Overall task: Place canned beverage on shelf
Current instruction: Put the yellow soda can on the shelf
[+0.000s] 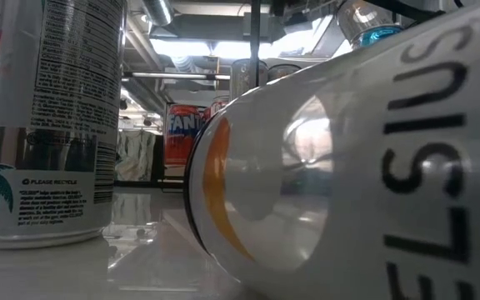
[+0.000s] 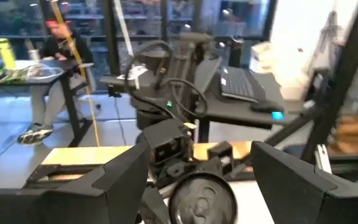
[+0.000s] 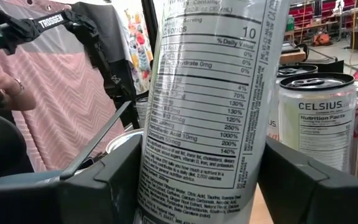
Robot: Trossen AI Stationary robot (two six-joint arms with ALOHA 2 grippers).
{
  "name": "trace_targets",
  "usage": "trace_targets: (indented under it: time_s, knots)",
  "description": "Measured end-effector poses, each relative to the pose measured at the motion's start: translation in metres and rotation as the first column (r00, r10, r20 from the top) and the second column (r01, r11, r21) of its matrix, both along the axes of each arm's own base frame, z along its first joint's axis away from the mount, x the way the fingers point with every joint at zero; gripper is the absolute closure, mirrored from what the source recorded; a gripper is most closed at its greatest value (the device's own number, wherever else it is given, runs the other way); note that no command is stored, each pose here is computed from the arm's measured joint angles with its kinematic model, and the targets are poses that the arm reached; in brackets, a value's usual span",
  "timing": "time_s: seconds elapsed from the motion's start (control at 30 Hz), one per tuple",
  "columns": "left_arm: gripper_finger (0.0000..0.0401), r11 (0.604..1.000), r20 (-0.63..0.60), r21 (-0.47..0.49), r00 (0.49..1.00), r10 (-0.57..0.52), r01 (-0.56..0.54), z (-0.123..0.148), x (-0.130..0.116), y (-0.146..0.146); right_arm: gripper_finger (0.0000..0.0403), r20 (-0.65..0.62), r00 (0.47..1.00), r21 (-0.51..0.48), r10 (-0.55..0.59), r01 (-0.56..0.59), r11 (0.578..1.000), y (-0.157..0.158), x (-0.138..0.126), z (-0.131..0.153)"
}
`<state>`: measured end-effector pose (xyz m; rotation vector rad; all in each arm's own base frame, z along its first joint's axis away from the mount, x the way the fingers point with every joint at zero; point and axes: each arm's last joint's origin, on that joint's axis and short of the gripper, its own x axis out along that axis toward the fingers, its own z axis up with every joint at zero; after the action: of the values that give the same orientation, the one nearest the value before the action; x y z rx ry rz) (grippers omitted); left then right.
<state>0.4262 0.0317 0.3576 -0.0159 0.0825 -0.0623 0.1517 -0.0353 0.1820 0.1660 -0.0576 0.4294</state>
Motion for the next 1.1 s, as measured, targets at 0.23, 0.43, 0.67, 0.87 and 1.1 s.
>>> trace_targets:
  time_s: [0.23,0.43,0.67,0.87,1.1]
  knots:
    - [0.0128,0.998,-0.028,0.043,0.998,-0.05,0.051,-0.015,0.009,-0.005,0.015,0.003,1.0,-0.001,0.0,0.0,1.0,0.0,0.0,0.0]
    - [0.0128,0.997,-0.05,0.057,0.998,-0.044,0.046,-0.024,0.014,-0.004,0.015,0.001,1.0,0.014,0.001,-0.001,1.0,0.0,0.0,0.001]
    - [0.0128,0.998,-0.07,0.053,0.997,-0.04,0.043,-0.034,0.02,-0.004,0.015,0.001,1.0,0.014,0.002,-0.002,1.0,0.0,0.0,0.001]
    - [0.0128,0.998,-0.097,0.046,0.995,-0.035,0.04,-0.045,0.025,-0.003,0.015,0.003,1.0,0.009,0.009,-0.009,1.0,0.0,0.0,0.001]
    - [0.0128,0.999,-0.108,0.021,0.993,-0.035,0.038,-0.055,0.031,-0.003,0.015,0.004,0.999,-0.01,0.034,-0.034,0.999,0.001,0.0,0.0]
